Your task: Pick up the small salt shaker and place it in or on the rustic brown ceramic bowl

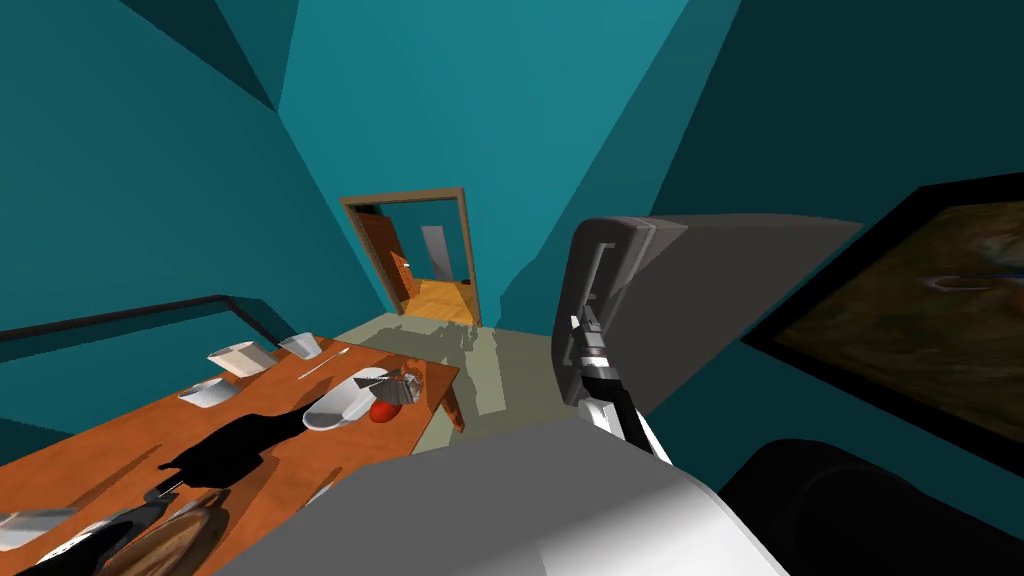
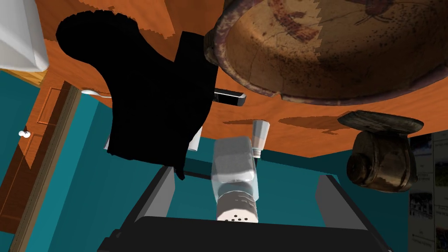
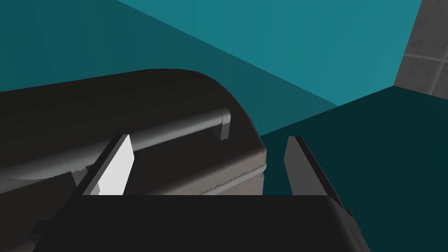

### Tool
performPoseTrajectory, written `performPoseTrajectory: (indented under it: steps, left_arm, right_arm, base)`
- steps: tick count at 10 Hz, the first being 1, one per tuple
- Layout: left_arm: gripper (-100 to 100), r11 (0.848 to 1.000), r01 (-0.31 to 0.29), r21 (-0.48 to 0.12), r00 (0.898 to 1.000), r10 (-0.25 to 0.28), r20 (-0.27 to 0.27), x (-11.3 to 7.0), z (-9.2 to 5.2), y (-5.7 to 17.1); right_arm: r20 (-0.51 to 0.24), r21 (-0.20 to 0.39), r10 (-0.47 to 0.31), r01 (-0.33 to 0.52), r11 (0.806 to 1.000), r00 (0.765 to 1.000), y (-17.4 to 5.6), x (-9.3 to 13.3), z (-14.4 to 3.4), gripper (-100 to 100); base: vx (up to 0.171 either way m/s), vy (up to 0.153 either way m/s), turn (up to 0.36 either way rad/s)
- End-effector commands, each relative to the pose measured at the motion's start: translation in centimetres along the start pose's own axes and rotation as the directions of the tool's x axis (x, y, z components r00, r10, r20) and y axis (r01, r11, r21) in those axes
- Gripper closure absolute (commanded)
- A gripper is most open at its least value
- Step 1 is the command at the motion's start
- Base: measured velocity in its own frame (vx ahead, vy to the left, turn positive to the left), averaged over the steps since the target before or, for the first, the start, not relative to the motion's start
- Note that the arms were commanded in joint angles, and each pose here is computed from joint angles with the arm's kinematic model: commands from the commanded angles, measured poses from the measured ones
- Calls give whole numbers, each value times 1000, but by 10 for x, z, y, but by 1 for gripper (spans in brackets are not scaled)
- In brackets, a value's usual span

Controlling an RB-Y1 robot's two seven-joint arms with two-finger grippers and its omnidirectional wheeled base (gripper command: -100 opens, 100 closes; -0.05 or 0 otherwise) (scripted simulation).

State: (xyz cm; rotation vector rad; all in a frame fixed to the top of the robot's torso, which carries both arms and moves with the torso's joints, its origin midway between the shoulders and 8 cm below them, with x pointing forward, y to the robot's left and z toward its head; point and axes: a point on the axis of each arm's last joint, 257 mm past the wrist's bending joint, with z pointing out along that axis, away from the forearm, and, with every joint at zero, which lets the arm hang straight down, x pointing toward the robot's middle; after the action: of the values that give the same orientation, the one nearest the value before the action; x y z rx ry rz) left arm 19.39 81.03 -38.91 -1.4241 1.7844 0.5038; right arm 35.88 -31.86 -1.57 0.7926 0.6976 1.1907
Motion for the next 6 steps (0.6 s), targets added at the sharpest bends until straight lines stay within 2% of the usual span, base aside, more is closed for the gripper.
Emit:
performPoseTrajectory:
  steps: [1, 2, 3, 4, 5, 6]
  left_arm:
    - [-100, 1000, 22, -15, 1000, -21, 8, -5, -2, 14]
    - [-100, 998, 40, -51, 999, -40, -3, 5, -4, 27]
    - [-100, 997, 60, -58, 998, -59, 7, -2, -7, 38]
    - [-100, 993, 79, -89, 997, -79, -2, 6, -11, 51]
    - [-100, 990, 99, -99, 995, -98, 11, -1, -13, 59]
    - [-100, 987, 110, -119, 994, -108, 23, -7, -17, 78]
  right_arm:
    - [0, 0, 0, 0, 1000, 1000, 0, 0, 0, 0]
    - [0, 0, 0, 0, 1000, 1000, 0, 0, 0, 0]
    - [0, 0, 0, 0, 1000, 1000, 0, 0, 0, 0]
    - [0, 0, 0, 0, 1000, 1000, 0, 0, 0, 0]
    - [0, 0, 0, 0, 1000, 1000, 0, 0, 0, 0]
    - [0, 0, 0, 0, 1000, 1000, 0, 0, 0, 0]
  base:
    - [-46, 5, 5]
    - [-79, 10, -339]
    - [-84, 13, -295]
    - [-121, 4, -355]
    - [-108, 2, -324]
    - [-42, 8, -57]
